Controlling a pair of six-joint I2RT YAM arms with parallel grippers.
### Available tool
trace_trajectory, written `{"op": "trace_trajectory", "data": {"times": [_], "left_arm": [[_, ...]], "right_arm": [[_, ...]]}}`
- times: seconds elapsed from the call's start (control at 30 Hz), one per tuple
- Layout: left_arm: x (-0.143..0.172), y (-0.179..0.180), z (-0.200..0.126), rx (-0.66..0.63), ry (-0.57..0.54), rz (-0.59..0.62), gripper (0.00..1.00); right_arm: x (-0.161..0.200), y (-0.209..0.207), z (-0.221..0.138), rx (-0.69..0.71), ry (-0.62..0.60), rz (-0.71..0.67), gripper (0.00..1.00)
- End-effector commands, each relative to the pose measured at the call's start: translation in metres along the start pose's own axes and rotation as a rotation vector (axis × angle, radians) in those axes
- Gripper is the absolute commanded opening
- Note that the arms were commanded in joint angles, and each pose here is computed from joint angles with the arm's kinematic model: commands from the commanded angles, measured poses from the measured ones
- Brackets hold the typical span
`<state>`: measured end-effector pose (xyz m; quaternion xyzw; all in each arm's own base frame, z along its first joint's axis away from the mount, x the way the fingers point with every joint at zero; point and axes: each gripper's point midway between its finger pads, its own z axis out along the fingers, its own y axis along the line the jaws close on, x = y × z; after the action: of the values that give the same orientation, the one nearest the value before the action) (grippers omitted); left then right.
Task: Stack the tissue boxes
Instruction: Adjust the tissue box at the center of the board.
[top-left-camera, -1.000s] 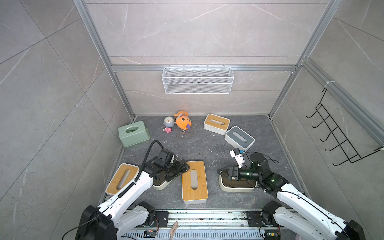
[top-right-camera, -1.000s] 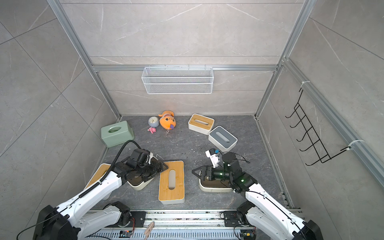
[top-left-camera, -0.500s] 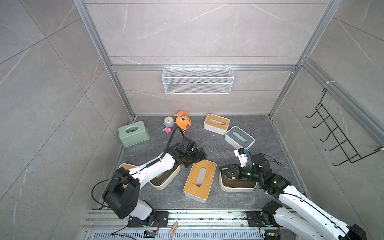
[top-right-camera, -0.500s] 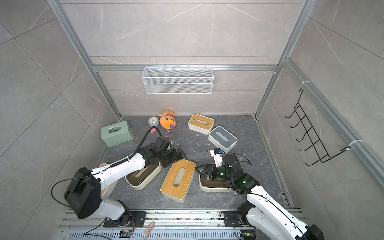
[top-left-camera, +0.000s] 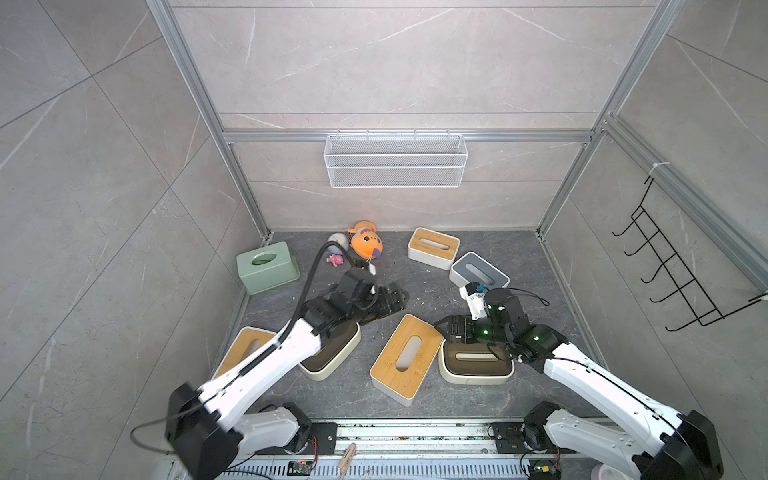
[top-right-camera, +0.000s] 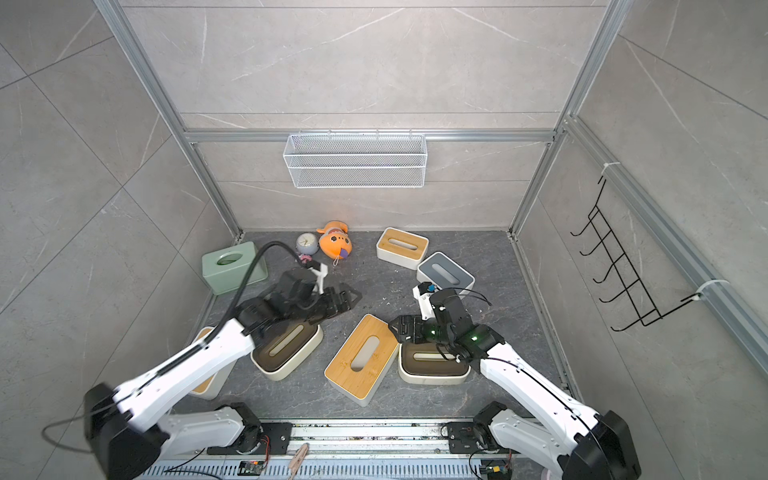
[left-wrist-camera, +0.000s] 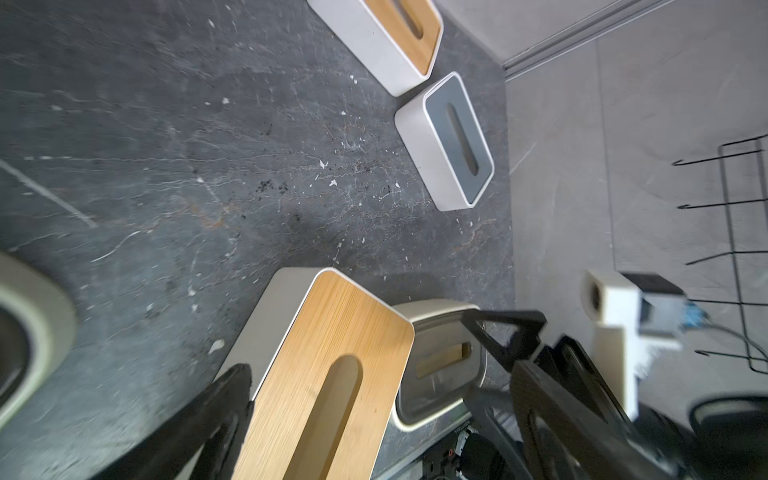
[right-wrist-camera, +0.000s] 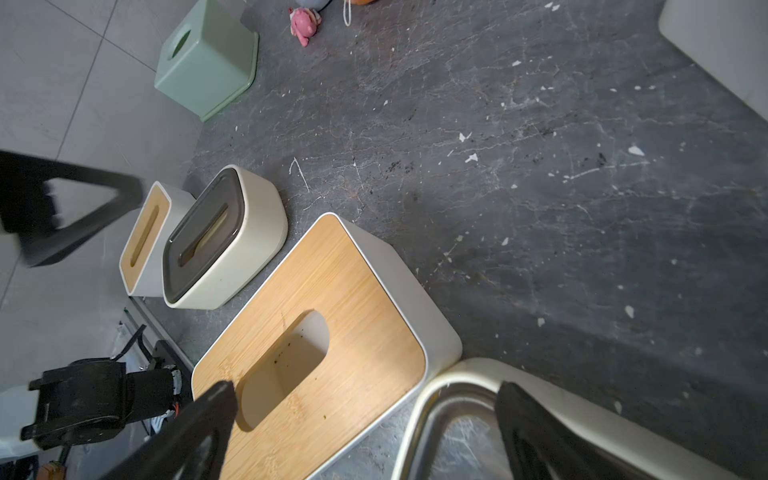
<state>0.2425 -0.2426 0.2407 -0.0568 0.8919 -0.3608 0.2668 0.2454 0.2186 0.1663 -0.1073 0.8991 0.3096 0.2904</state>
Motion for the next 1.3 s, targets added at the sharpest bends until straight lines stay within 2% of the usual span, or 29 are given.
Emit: {"op": "trace_trajectory", "data": {"times": [0.0, 0.2, 0.33, 0.6, 0.77, 1.03, 1.27], "left_arm": [[0.047, 0.057, -0.025, -0.119, 0.088, -0.039, 0.99], [0.097, 0.091, -0.058, -0.046, 0.133, -0.141, 1.00], [0.114, 0.106, -0.054, -0.068, 0.178, -0.167, 1.00], [0.122, 0.100, -0.028, -0.035, 0.242, -0.192, 1.00], [0.122, 0.104, -0.016, -0.039, 0.235, -0.235, 1.00], [0.118, 0.097, -0.008, -0.033, 0.241, -0.221, 1.00], [0.111, 0.093, -0.006, -0.034, 0.227, -0.209, 1.00]], "right_arm": [[0.003, 0.006, 0.012, 0.031, 0.051, -0.124, 1.00], [0.014, 0.018, 0.036, 0.038, 0.160, -0.262, 1.00], [0.019, 0.018, 0.043, 0.044, 0.212, -0.310, 1.00], [0.019, 0.006, 0.056, 0.131, 0.277, -0.351, 1.00], [0.019, 0.001, 0.066, 0.155, 0.300, -0.362, 1.00], [0.022, -0.001, 0.077, 0.172, 0.339, -0.385, 1.00], [0.028, -0.009, 0.079, 0.207, 0.361, -0.394, 0.89]]}}
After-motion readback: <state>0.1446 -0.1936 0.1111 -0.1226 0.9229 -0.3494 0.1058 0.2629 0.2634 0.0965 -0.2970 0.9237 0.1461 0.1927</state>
